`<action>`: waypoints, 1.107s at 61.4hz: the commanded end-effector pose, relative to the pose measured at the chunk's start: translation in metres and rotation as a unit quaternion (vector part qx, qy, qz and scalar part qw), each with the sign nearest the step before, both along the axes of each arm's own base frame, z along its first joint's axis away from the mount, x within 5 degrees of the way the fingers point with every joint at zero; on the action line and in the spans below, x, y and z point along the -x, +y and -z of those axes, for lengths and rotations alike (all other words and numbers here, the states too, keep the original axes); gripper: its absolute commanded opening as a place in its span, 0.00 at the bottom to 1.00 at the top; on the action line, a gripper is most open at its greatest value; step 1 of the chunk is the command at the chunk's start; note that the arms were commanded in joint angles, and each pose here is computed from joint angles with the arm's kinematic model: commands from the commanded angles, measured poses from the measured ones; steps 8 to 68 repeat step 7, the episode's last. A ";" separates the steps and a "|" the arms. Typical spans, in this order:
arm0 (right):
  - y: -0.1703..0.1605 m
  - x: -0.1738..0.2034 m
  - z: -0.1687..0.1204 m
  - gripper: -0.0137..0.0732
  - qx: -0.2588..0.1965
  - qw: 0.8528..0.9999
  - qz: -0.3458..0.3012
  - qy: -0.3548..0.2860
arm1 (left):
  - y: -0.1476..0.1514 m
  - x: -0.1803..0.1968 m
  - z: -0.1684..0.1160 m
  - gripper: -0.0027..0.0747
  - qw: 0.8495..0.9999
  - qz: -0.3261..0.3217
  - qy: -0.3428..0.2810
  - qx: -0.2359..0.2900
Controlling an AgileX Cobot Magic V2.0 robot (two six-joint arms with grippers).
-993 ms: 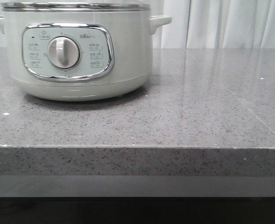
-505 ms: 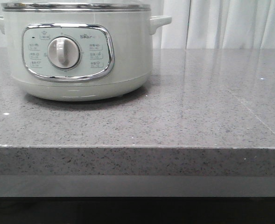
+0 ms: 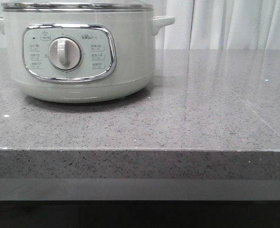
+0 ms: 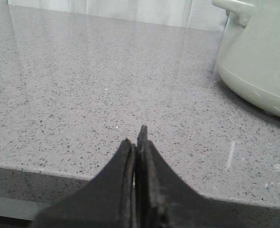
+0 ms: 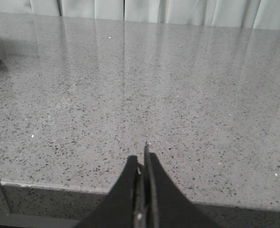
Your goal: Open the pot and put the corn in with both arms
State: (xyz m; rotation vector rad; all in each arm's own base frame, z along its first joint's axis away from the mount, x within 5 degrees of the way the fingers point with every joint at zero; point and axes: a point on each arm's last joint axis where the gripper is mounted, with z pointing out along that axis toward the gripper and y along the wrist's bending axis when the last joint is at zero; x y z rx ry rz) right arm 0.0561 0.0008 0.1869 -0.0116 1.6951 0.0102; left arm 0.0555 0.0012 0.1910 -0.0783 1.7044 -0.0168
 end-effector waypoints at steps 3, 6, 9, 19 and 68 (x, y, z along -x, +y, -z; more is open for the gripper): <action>0.000 0.001 -0.009 0.08 0.002 0.999 -0.001 -0.050 | 0.001 0.001 -0.009 0.01 0.999 -0.005 -0.053 0.007; 0.000 0.001 -0.009 0.08 0.002 0.999 -0.001 -0.050 | 0.001 0.001 -0.009 0.01 0.999 -0.005 -0.053 0.007; 0.000 0.001 -0.009 0.08 0.002 0.999 -0.001 -0.050 | 0.001 0.001 -0.009 0.01 0.999 -0.005 -0.053 0.007; 0.000 0.001 -0.009 0.08 0.002 0.999 -0.001 -0.050 | 0.001 0.001 -0.009 0.01 0.999 -0.005 -0.053 0.007; 0.000 0.001 -0.009 0.08 0.002 0.999 -0.001 -0.050 | 0.001 0.001 -0.009 0.01 0.999 -0.005 -0.053 0.007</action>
